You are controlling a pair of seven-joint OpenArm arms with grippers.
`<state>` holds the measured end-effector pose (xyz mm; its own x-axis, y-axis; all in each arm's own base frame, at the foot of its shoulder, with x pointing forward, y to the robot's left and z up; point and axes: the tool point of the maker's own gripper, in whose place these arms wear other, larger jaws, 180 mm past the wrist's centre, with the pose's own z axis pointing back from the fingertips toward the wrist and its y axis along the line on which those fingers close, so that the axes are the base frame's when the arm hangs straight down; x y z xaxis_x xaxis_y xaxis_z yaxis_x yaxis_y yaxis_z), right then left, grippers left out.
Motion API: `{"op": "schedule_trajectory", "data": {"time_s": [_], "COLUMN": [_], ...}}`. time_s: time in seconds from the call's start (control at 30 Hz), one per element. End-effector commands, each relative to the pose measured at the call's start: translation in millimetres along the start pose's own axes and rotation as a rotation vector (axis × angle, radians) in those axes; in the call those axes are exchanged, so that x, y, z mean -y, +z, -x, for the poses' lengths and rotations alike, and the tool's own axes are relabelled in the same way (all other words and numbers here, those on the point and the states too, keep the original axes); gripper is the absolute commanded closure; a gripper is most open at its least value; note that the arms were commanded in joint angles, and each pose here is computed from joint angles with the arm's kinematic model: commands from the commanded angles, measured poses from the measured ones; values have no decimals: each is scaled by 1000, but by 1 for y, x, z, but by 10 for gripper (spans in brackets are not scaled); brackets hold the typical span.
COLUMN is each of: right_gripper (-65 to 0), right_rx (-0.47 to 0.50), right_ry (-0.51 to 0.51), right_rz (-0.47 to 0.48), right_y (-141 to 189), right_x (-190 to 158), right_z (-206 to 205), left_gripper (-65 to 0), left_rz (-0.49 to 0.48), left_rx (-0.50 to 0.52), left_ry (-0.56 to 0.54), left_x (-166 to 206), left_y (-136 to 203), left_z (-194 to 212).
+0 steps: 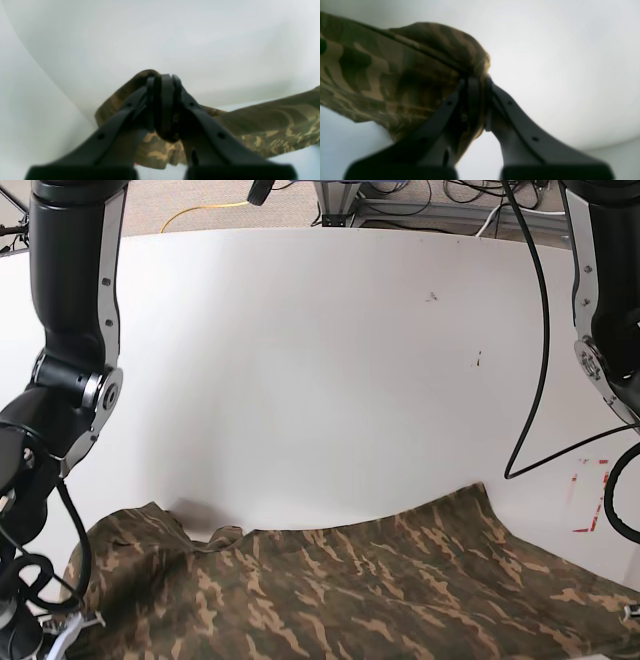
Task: Fold the T-shirt properly
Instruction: 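Lay the shirt flat by pulling both grippers back across the table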
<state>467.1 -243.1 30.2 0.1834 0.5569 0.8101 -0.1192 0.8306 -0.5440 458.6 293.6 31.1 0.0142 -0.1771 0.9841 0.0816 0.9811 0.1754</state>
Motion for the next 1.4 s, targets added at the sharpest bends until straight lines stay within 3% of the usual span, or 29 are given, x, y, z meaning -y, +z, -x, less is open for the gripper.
{"op": "schedule_trajectory", "data": {"time_s": [0.0,0.27,0.53,0.77,1.03,1.27,1.37], "right_gripper": [0,0,0,0,0,0,0], "right_rx": [7,-161,-309,-463,-586,-717,-711], "right_ry": [0,-70,-208,-354,-489,-527,-530], "right_rz": [64,8,-111,-205,-282,-312,-324], "right_y": [15,23,53,94,146,189,195], "right_x": [11,-40,-96,-147,-189,-214,-220], "right_z": [9,108,206,283,337,374,376], "left_gripper": [-12,-12,-12,-11,-10,-10,-10], "left_rz": [-22,-15,6,15,27,68,71], "left_rx": [54,-116,-334,-561,-732,-863,-867], "left_ry": [-39,-84,-119,-126,-111,-108,-88], "left_x": [-1,14,34,31,29,39,44], "left_y": [12,32,81,138,202,239,242], "left_z": [-12,73,170,251,308,341,345]}}
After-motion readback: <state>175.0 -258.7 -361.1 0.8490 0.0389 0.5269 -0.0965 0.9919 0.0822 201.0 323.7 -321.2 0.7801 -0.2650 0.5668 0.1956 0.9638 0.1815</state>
